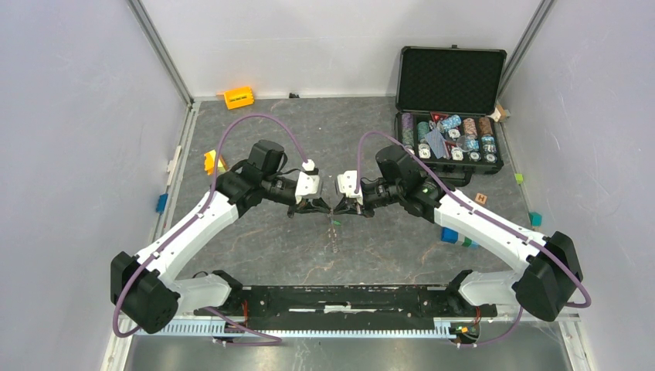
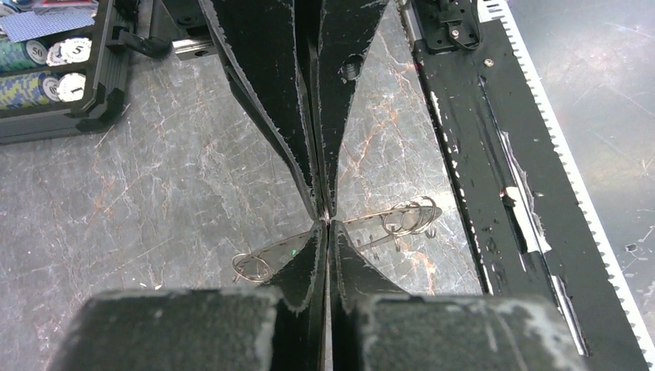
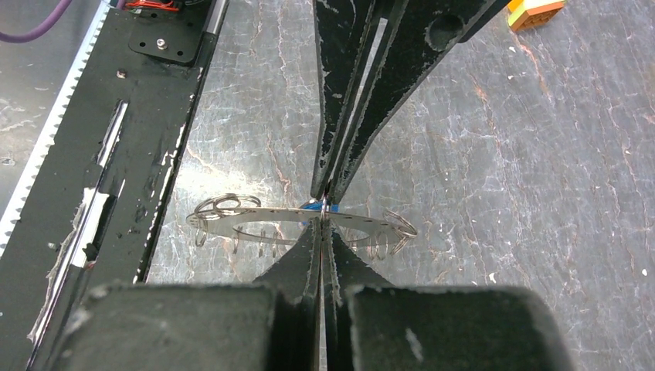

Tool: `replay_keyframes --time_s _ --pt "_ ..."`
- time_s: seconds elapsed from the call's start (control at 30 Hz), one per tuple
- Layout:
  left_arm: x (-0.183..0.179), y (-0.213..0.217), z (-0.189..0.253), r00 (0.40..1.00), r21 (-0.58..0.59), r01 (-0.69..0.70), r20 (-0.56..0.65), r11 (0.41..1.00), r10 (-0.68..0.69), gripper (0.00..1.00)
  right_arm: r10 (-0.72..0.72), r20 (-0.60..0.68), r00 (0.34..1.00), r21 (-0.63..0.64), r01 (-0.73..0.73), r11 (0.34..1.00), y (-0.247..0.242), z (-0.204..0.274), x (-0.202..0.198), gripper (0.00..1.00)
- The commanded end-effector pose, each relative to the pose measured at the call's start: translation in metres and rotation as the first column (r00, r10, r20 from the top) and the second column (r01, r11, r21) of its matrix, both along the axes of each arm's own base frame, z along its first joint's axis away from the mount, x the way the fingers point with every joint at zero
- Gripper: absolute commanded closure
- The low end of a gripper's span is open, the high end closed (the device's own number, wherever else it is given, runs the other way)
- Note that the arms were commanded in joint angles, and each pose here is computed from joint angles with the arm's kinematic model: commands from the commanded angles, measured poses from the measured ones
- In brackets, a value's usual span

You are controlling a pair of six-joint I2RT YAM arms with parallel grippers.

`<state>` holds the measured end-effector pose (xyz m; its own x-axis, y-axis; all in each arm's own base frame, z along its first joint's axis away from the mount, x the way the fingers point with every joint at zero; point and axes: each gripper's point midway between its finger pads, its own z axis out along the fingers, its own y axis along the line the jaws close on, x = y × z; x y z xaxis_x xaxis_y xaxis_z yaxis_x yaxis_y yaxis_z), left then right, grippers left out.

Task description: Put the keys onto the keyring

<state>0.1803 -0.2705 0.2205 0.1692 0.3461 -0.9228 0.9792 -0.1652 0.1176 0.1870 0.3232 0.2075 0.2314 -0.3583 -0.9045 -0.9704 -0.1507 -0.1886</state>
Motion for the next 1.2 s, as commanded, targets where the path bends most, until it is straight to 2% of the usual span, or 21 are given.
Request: replay_keyframes --time_s 0.0,0.1,0.23,0.5,0.73,1.17 --pt "0.000 -0.006 0.011 0.999 -0.044 -0.003 -0.032 0.999 0.002 0.98 -0.025 0.040 0.999 0.046 0.023 0.999 0.004 0.012 0.008 1.00" --pt "0.008 -0.008 0.014 0.994 -0.051 -0.083 -0.080 0.995 0.079 0.98 -0.041 0.041 0.998 0.042 0.039 0.998 0.003 0.008 0.011 1.00" --pt "0.018 -0.009 0.020 0.977 -0.030 -0.179 -0.124 0.983 0.174 0.98 -0.066 0.036 0.997 0.039 0.065 0.997 0.004 0.006 0.016 0.94" --pt "0.025 -0.012 0.023 0.955 -0.001 -0.260 -0.150 0.966 0.257 0.98 -0.080 -0.008 0.997 0.047 0.081 0.996 0.008 0.002 0.017 0.88" --pt "0.023 -0.009 0.021 0.958 0.026 -0.253 -0.133 0.967 0.254 0.98 -0.076 0.024 0.997 0.043 0.075 0.996 0.007 0.011 0.019 0.78" --pt "0.019 -0.012 0.011 0.968 0.096 -0.226 -0.091 0.969 0.235 0.98 -0.068 0.046 0.997 -0.008 0.069 0.998 0.006 0.018 0.023 0.77"
